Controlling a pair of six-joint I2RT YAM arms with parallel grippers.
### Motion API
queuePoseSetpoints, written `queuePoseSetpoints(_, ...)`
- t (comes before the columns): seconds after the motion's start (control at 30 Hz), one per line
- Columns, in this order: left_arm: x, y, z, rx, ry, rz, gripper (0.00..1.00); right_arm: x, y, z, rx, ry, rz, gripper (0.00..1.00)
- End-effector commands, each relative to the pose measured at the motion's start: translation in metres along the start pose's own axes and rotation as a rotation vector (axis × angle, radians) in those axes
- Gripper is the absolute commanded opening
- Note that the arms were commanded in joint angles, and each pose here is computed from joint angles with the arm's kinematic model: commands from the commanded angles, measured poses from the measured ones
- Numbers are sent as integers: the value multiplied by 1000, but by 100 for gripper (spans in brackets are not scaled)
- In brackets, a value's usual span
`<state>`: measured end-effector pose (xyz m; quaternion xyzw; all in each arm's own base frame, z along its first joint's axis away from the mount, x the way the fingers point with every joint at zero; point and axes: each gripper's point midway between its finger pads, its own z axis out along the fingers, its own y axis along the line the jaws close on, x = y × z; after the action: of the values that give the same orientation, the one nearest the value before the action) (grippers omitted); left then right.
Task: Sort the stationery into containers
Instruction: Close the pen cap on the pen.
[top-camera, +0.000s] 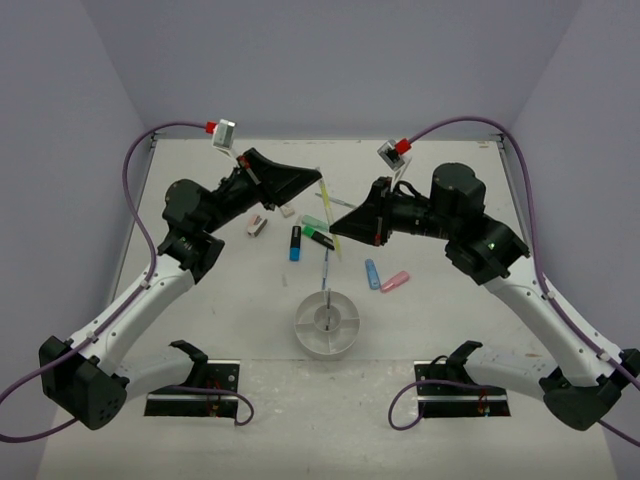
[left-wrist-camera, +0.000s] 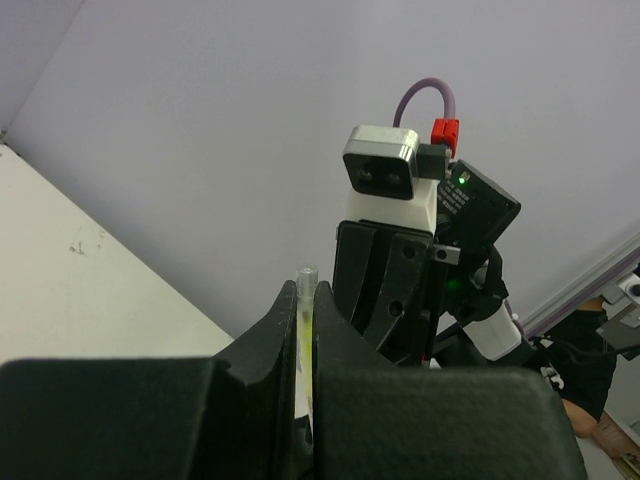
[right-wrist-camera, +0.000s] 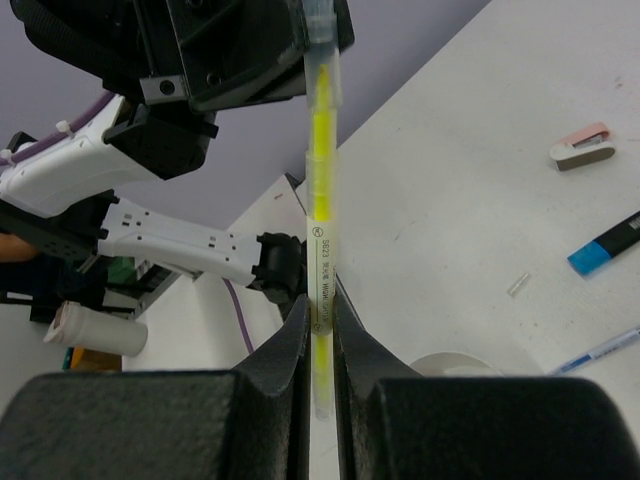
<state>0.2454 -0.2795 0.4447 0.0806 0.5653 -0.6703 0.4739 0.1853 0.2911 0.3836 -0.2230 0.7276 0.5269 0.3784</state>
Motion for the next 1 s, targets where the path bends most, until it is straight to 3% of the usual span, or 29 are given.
queuePoseSetpoints(0.0,4,-15,-2,43,16,12,0,-36,19,-2,-27,-90,-72,0)
queuePoseSetpoints(0.27,8,-11,-3,26,27,-2,0,-58,27,1,-37,-126,-102,0)
queuePoseSetpoints(0.43,8,-10,-3,13,39,9,14,-74,24,4,-4,-180,-134,0)
queuePoseSetpoints(0.63,2,-13,-1,-3,41,52,26,-61,31,10,-88,-110,-174,0)
queuePoseSetpoints(0.8,-4,-20,4,18,35,73,26,-48,29,9,-100,-78,-177,0)
queuePoseSetpoints(0.93,-3,-28,7,78,52,84,16,-45,27,10,-96,-73,-176,0)
queuePoseSetpoints(0.97,-2,-31,7,95,57,86,9,-46,27,10,-95,-76,-176,0)
